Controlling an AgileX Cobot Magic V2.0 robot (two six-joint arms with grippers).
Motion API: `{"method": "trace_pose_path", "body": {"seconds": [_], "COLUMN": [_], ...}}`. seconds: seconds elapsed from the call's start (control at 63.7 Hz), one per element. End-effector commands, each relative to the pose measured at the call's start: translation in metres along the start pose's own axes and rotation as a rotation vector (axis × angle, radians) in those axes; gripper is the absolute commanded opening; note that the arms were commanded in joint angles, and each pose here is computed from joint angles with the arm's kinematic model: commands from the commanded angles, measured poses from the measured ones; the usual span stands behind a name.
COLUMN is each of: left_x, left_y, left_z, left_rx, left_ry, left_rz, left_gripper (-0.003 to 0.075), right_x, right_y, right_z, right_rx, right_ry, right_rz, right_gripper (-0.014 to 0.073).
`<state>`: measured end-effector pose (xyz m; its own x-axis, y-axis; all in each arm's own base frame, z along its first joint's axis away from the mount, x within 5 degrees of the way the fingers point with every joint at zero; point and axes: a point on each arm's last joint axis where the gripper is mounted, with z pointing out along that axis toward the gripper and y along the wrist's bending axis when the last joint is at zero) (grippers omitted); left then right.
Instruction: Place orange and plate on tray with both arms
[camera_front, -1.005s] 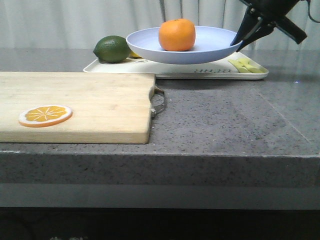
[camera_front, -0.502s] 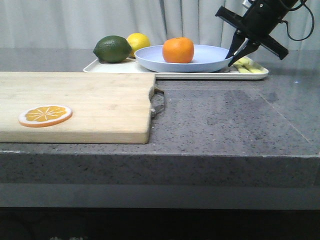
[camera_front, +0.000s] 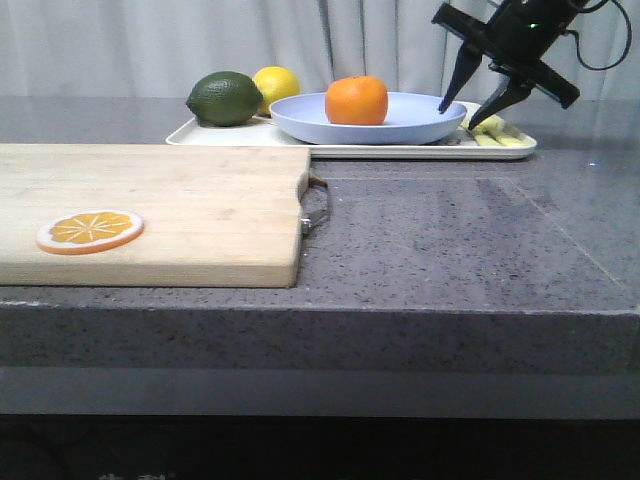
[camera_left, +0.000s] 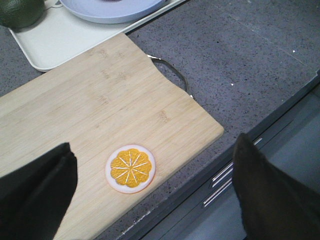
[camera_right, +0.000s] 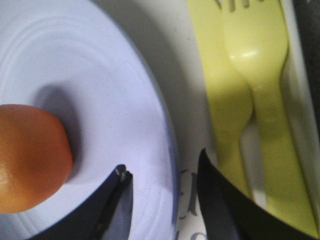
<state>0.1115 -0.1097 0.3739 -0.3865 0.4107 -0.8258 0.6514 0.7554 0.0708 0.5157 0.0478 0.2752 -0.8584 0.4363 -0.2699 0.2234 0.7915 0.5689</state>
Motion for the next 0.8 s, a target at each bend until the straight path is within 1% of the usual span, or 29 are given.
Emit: {"method": "trace_pose_path", "body": {"seconds": [0.0,0.267,0.534,0.597,0.722,0.785], "left_x": [-0.012,-0.012,-0.012,-0.012,-0.012,-0.012], "left_y": [0.002,0.002,0.002,0.002,0.002,0.002], "left_z": [-0.008,-0.008,-0.008,-0.008,-0.008,-0.008], "left_rx": [-0.001,-0.001,-0.002,-0.002,-0.002,-0.002], "left_ry": [-0.086,-0.086,-0.086,-0.086,-0.086,-0.086], "left_rz": [-0.005,-0.005,-0.004,-0.004,-0.004,-0.004], "left_gripper": [0.06,0.06,0.06,0.06,0.06,0.06], "right_x": [-0.003,0.001,0.012,0.018,0.038,0.049], "right_y": [0.031,0.05,0.073,0.082,0.105,0.115], "right_z": [-0.054,-0.092,-0.13,-0.145,-0.184,-0.203], "right_rx": [-0.08,-0.1,-0.133,-0.146,-0.177,-0.164], "right_ry": [-0.095,-0.109,-0.179,-0.203,-0.267,-0.311], "right_rz": [-0.062,-0.139,-0.202,-0.254,-0.395,-0.44], "right_gripper": [0.0371,0.0371,0.0371,0.0371,0.0371,0.0371]}}
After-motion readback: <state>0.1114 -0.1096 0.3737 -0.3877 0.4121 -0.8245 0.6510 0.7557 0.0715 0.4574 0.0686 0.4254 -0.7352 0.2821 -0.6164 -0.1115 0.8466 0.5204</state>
